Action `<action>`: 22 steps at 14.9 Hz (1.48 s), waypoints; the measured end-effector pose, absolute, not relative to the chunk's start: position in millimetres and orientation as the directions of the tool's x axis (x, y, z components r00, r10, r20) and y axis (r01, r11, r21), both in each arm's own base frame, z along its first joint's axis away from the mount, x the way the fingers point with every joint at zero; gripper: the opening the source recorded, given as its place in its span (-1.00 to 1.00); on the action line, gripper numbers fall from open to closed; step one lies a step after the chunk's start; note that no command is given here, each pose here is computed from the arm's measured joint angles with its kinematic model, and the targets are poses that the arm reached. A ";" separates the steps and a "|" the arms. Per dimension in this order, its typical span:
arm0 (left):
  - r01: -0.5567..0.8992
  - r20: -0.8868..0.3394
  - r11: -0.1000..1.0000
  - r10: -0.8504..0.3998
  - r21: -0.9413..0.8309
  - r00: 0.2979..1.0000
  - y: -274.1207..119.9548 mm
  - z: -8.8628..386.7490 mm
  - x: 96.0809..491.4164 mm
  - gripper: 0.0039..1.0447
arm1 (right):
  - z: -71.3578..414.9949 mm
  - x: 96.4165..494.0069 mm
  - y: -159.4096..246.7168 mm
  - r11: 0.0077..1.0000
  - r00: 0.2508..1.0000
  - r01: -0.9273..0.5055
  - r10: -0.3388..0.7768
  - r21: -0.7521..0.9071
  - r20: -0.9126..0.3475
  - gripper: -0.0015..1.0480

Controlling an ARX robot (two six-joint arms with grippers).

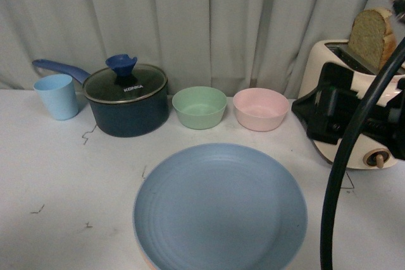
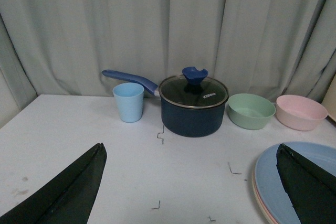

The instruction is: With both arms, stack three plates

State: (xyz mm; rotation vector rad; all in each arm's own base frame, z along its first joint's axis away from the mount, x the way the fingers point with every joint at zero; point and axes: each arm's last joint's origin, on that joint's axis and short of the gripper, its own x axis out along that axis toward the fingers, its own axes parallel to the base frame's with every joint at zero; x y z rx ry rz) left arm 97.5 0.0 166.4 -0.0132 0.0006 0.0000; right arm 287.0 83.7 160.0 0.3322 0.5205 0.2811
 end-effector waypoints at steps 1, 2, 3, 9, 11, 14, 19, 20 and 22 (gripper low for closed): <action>0.000 -0.001 1.000 0.000 -0.013 1.000 0.0 166.4 97.5 0.88 | 164.2 284.9 83.2 0.906 0.836 -0.185 0.349 0.381 -0.424 0.85; -0.001 -0.001 1.000 0.001 -0.013 1.000 0.0 166.4 97.5 0.88 | 175.9 278.7 80.5 0.923 0.918 -0.197 0.292 0.330 -0.269 0.77; 0.001 0.001 1.000 -0.001 -0.013 1.000 0.0 166.5 97.5 0.88 | 180.5 261.9 67.7 0.971 0.983 -0.101 0.132 0.215 -0.131 0.53; 0.000 -0.001 1.000 0.000 -0.013 1.000 0.0 166.3 97.5 0.88 | 186.7 156.5 -1.5 1.000 0.999 0.022 -0.022 0.010 -0.038 -0.97; 0.000 -0.001 1.000 0.000 -0.013 1.000 0.0 166.4 97.5 0.88 | 184.4 143.0 -0.8 1.000 1.000 0.008 -0.008 0.006 0.002 -0.96; 0.000 -0.001 1.000 0.000 -0.013 1.000 0.0 166.4 97.5 0.88 | 176.2 133.5 -0.7 1.000 1.000 0.008 -0.008 0.006 -0.014 -0.96; 0.000 -0.001 1.000 0.000 -0.013 1.000 0.0 166.4 97.5 0.88 | 169.5 122.3 -0.7 1.000 1.000 0.008 -0.008 0.006 0.006 -0.96; 0.000 -0.001 1.000 0.000 -0.013 1.000 0.0 166.4 97.5 0.88 | 171.2 119.8 -0.7 1.000 1.000 0.007 -0.008 0.006 0.022 -0.96; 0.000 -0.001 1.000 0.000 -0.013 1.000 0.0 166.4 97.5 0.88 | 170.3 116.5 -0.6 1.000 1.000 0.008 -0.008 0.006 0.011 -0.96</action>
